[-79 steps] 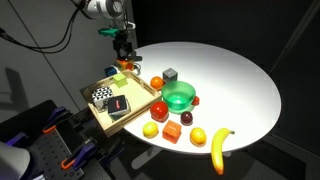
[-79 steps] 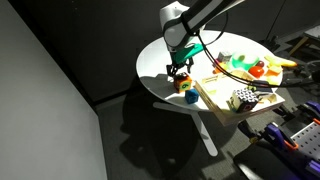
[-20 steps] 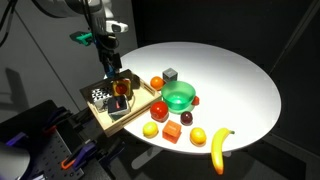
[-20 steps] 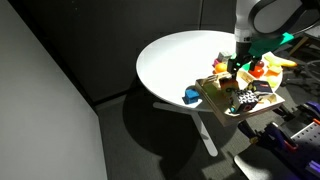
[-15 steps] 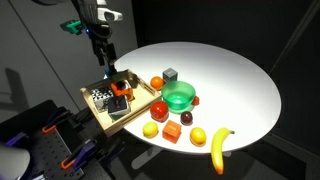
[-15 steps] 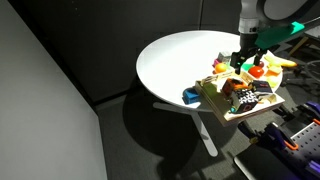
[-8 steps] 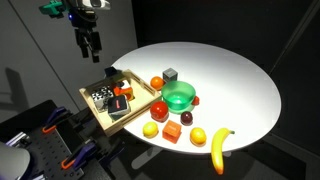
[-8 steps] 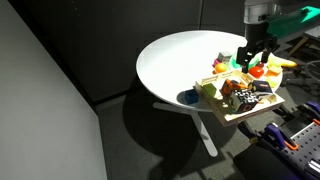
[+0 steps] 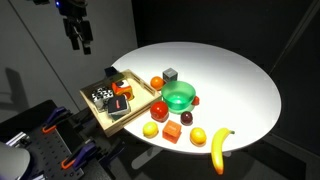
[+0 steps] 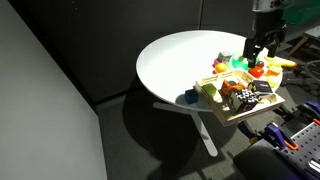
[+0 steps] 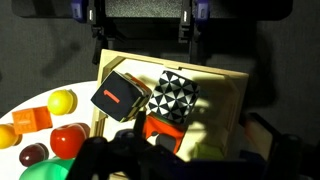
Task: Put the orange plushy cube in the crate
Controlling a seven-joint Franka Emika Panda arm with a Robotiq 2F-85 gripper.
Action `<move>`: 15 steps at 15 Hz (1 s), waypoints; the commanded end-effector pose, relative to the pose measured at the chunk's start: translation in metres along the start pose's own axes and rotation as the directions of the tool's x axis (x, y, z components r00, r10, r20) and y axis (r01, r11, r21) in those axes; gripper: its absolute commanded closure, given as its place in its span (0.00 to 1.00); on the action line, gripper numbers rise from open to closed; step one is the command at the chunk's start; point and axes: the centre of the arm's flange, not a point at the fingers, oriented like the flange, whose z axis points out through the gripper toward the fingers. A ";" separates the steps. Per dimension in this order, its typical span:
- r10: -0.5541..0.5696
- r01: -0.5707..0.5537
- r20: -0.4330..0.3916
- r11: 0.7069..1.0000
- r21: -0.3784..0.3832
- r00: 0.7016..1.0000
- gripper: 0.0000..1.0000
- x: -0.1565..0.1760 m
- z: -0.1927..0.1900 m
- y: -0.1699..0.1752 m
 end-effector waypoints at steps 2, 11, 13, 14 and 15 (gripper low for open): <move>0.014 -0.011 -0.086 0.999 0.032 0.996 0.00 -0.028 -0.012 0.011; 0.019 -0.011 -0.198 0.999 0.041 0.980 0.00 -0.032 -0.018 0.011; 0.021 -0.013 -0.201 0.999 0.042 0.979 0.00 -0.033 -0.018 0.011; 0.022 -0.013 -0.202 0.999 0.043 0.979 0.00 -0.033 -0.017 0.012; 0.022 -0.013 -0.202 0.999 0.043 0.979 0.00 -0.033 -0.017 0.012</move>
